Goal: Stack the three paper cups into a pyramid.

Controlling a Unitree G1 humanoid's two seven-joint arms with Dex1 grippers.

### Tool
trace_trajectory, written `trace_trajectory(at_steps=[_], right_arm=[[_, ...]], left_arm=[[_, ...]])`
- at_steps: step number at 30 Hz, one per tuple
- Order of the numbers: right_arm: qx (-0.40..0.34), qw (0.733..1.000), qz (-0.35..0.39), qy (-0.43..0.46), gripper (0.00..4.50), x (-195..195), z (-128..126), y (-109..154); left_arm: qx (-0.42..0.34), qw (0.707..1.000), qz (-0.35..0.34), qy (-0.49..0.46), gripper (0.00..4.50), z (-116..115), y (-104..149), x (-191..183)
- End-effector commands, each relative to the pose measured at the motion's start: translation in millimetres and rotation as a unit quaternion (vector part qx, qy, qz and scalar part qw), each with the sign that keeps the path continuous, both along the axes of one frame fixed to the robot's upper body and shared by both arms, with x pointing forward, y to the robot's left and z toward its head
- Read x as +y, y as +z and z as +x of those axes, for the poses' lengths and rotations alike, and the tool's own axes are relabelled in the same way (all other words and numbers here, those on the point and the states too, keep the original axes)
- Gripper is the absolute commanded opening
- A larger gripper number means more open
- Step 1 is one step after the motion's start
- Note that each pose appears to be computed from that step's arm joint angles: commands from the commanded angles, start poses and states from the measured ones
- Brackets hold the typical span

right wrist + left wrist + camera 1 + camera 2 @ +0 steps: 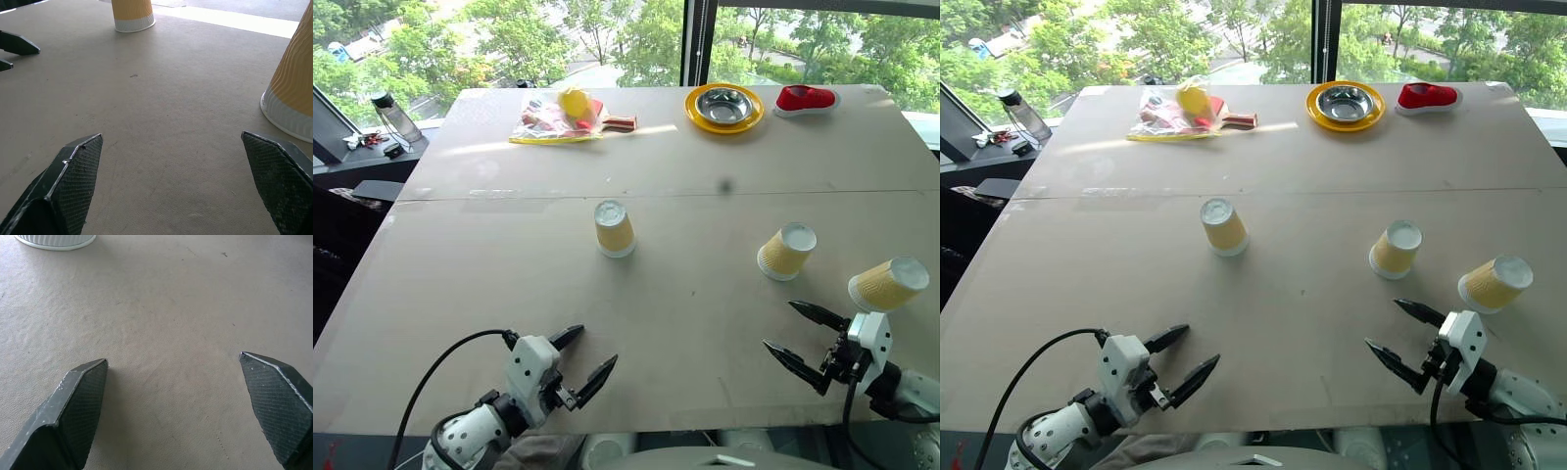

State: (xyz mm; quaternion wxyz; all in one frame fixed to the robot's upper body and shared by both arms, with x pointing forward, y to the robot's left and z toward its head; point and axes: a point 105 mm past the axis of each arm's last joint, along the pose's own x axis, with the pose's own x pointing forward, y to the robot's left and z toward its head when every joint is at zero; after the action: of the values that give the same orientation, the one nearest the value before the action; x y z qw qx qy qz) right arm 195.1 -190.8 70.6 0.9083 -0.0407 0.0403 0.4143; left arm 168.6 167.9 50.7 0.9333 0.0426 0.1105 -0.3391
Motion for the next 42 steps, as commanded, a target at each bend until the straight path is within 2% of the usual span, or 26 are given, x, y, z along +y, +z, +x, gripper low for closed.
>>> trace_trajectory(at_steps=[1, 12, 22, 26, 32, 37, 42], right_arm=[[-0.019, 1.0, -0.006, -0.001, 4.5, -2.5, 4.8, 12.1], [-0.022, 0.999, -0.024, -0.001, 4.5, -0.9, 7.8, 11.5], [-0.027, 0.999, -0.027, -0.025, 4.5, -0.2, 6.8, 3.8], [-0.034, 0.998, -0.018, -0.04, 4.5, -3.0, 12.5, 4.4], [-0.09, 0.99, 0.011, -0.107, 4.5, -15.4, 36.2, 27.7], [-0.124, 0.975, 0.036, -0.183, 4.5, -26.8, 57.9, 48.3], [-0.13, 0.968, 0.061, -0.208, 4.5, -23.9, 78.5, 59.7]], left_arm=[[0.015, 1.0, 0.003, 0.01, 4.42, -10.3, -12.5, 8.4], [0.009, 1.0, 0.004, 0.012, 4.42, -19.8, -28.7, 22.3], [-0.009, 1.0, 0.018, -0.014, 4.42, -6.0, -22.9, 22.8], [-0.025, 0.999, 0.025, -0.032, 4.42, 5.6, -9.3, 16.7], [-0.046, 0.997, 0.018, -0.056, 4.42, 22.6, 9.5, 2.3], [-0.088, 0.99, -0.023, -0.107, 4.42, 36.9, 55.0, -16.5], [-0.122, 0.975, -0.032, -0.183, 4.42, 47.3, 103.1, -33.6]])
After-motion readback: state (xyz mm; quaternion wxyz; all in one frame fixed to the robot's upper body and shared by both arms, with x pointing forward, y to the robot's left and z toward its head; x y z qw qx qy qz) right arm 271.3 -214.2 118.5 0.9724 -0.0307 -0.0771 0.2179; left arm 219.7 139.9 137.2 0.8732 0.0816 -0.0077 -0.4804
